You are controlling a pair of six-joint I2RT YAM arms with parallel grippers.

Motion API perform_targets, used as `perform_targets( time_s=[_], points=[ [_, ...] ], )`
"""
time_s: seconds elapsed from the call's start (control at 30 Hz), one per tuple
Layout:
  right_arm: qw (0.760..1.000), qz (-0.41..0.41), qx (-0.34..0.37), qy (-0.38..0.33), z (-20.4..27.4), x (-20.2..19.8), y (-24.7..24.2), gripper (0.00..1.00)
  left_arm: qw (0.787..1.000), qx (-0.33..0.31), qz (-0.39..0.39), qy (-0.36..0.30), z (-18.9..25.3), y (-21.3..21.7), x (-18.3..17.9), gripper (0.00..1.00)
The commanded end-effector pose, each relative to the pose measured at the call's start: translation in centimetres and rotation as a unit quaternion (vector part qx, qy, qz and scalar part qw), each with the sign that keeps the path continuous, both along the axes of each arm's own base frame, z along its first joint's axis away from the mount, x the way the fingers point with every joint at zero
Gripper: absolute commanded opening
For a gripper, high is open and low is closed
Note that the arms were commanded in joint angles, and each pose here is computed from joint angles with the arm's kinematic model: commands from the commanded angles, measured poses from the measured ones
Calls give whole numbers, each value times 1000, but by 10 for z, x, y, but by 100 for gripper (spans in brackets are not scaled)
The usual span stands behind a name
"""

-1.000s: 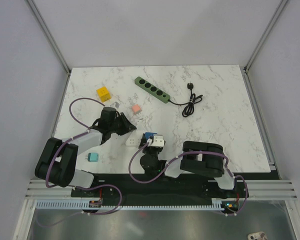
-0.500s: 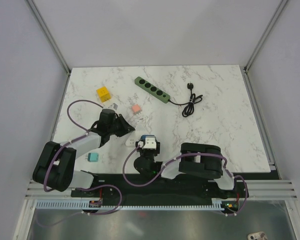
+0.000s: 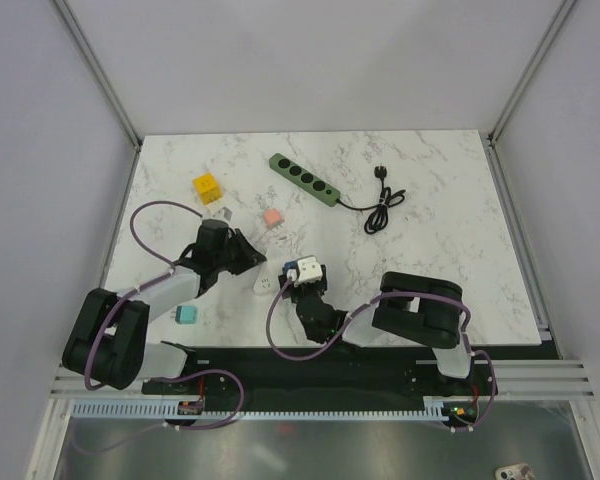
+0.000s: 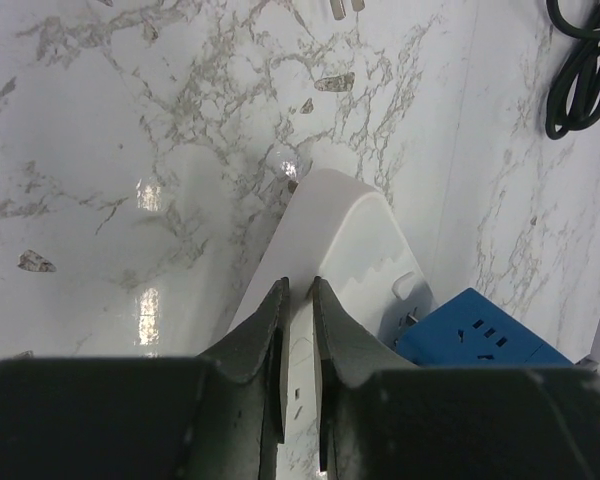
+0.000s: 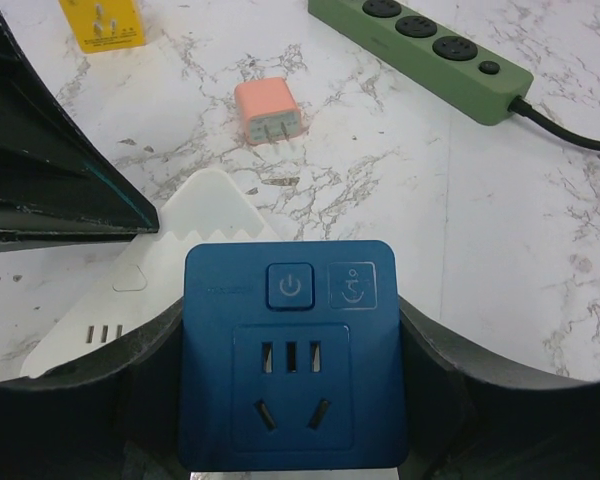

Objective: Insert the plug

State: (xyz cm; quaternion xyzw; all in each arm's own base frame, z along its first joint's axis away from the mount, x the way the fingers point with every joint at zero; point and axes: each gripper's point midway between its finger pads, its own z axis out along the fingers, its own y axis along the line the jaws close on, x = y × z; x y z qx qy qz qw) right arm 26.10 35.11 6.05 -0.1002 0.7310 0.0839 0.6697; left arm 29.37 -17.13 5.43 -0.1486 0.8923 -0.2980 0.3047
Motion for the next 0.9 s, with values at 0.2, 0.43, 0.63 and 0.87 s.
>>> perform_targets(
  time_s=[0.2, 0.43, 0.63, 0.87],
  points=[
    [926, 134, -288, 204, -135, -60, -71, 59, 989, -22, -61, 130, -29, -14, -73, 30],
    [936, 150, -261, 183, -82, -54, -56, 79, 989, -38, -64, 125, -19, -18, -75, 42],
    [943, 177, -228, 164, -27, -53, -47, 85, 991, -47, -64, 108, -8, -19, -74, 44],
    [941, 215, -200, 170, 6, -63, -45, 87, 991, -63, -72, 93, 4, -25, -76, 47]
  ],
)
